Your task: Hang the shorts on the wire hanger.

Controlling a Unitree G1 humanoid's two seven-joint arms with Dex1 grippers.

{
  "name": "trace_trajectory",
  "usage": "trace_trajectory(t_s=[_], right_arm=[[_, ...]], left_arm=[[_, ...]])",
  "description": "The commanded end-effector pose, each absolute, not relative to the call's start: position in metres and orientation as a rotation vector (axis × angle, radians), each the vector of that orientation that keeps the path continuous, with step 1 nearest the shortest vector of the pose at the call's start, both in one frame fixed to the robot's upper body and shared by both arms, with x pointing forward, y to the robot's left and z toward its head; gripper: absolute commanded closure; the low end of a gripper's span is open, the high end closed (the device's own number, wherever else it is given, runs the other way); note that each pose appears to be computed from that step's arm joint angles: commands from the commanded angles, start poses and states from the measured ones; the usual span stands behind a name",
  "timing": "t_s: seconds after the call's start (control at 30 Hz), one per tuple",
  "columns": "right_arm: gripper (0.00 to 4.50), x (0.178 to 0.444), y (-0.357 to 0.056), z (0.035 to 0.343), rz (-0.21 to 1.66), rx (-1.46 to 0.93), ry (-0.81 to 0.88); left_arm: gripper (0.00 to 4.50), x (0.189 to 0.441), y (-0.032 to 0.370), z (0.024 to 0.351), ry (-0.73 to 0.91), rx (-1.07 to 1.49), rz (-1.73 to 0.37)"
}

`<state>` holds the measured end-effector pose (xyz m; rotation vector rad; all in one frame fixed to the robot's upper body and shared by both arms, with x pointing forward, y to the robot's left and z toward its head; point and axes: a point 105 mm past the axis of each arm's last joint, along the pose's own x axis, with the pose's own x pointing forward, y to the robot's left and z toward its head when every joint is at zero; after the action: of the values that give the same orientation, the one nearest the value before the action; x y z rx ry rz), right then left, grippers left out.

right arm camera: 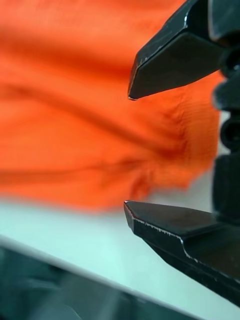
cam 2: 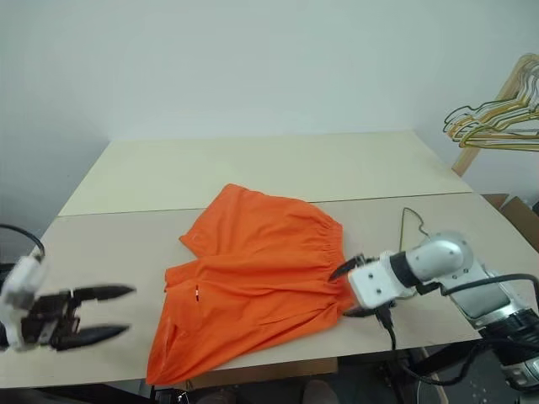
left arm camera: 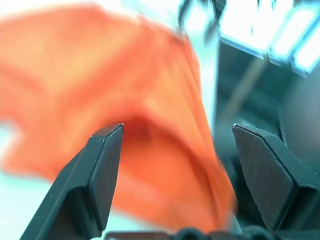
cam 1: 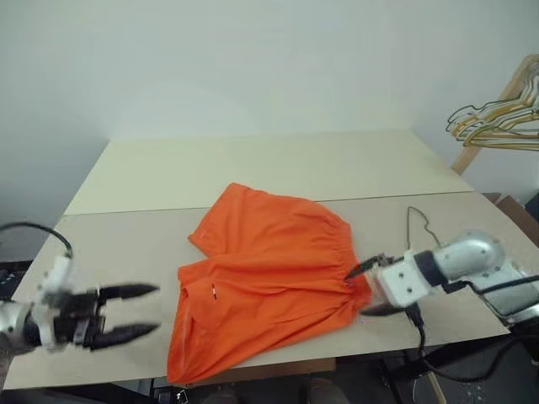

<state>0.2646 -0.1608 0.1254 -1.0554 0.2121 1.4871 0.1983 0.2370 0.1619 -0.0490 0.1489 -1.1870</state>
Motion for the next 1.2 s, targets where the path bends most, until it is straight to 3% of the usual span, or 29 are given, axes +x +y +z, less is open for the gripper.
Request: trace_trajectory(t_s=[0.03, 0.2, 0.33, 0.5, 0.8, 1.07, 1.2], right_arm=[[0.75, 0.283, -0.152, 0.138, 1.342, -0.937, 0.244], [0.75, 0.304, -0.140, 0.124, 1.173, -0.894, 0.274], [0.75, 0.289, -0.138, 0.103, 1.216, -0.907, 0.357], [0.75, 0.269, -0.141, 0.075, 1.274, -0.995, 0.417], [0.75, 0.258, -0.153, 0.054, 1.328, -1.119, 0.455], [0.75, 0.264, -0.154, 0.068, 1.339, -1.064, 0.412], [0.75, 0.267, -0.153, 0.095, 1.298, -0.852, 0.402]], left_arm=[[0.70, 0.218, 0.216, 0.194, 0.000, -0.111, -1.172], [0.70, 0.252, 0.172, 0.186, -0.008, -0.044, -1.151], [0.70, 0.260, 0.159, 0.132, 0.188, 0.158, -1.140], [0.70, 0.246, 0.167, 0.086, 0.321, 0.284, -1.205], [0.70, 0.213, 0.189, 0.048, 0.499, 0.380, -1.306], [0.70, 0.192, 0.191, 0.039, 0.550, 0.381, -1.386], [0.70, 0.198, 0.189, 0.052, 0.484, 0.348, -1.357]])
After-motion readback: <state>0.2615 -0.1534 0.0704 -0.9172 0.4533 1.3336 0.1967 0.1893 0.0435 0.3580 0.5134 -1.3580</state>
